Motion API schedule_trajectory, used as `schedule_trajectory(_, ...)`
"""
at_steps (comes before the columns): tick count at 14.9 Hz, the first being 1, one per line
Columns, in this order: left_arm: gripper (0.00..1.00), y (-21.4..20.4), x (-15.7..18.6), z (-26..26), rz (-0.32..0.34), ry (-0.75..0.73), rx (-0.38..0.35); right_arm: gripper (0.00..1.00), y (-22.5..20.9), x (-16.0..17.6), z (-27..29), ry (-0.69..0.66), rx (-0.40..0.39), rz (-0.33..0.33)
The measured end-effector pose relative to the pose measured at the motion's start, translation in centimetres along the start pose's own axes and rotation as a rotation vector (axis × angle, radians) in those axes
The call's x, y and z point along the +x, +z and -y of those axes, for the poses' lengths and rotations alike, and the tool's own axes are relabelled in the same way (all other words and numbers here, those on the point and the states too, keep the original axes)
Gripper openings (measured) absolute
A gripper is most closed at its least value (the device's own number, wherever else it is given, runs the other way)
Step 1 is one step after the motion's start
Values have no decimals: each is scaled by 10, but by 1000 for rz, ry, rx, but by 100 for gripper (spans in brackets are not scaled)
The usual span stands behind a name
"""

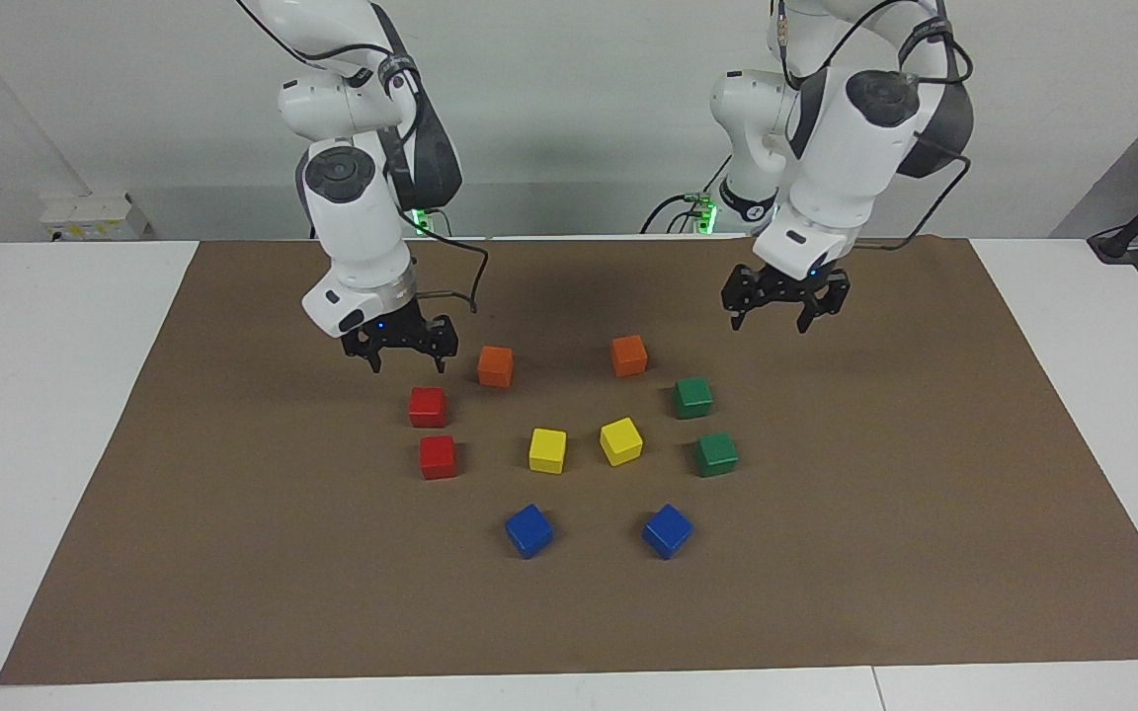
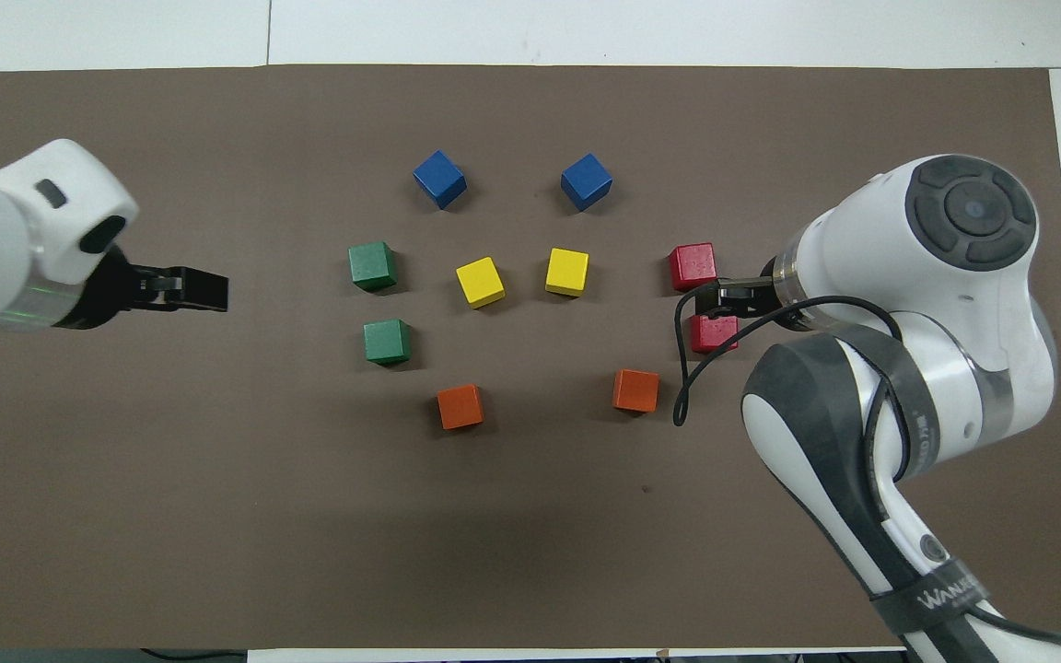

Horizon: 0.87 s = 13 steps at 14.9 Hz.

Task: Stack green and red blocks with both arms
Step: 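Grasp the near green cube with the left gripper while the right gripper grasps red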

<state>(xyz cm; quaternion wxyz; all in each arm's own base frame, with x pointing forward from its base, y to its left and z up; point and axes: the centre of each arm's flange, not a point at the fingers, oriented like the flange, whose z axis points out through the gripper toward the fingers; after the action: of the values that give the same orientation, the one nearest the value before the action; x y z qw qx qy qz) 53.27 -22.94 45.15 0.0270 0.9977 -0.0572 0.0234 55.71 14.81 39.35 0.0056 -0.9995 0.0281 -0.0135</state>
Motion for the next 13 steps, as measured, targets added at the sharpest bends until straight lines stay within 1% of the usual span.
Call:
schedule_trajectory(2,100,27,-5,-7,1,-1,0,100,11,1,-2,4,-1,5)
schedule_trajectory(4,100,45,-7,-8,9,-3,3,100,25,0,-9,15,0,3)
schedule_trajectory(6,100,58,-6,-8,19,-4,7,100,37,-4,-14,22,0,3)
schedule_trajectory(13,100,98,-3,-14,38,-39,14,100,56,-7,-12,20,4,-3)
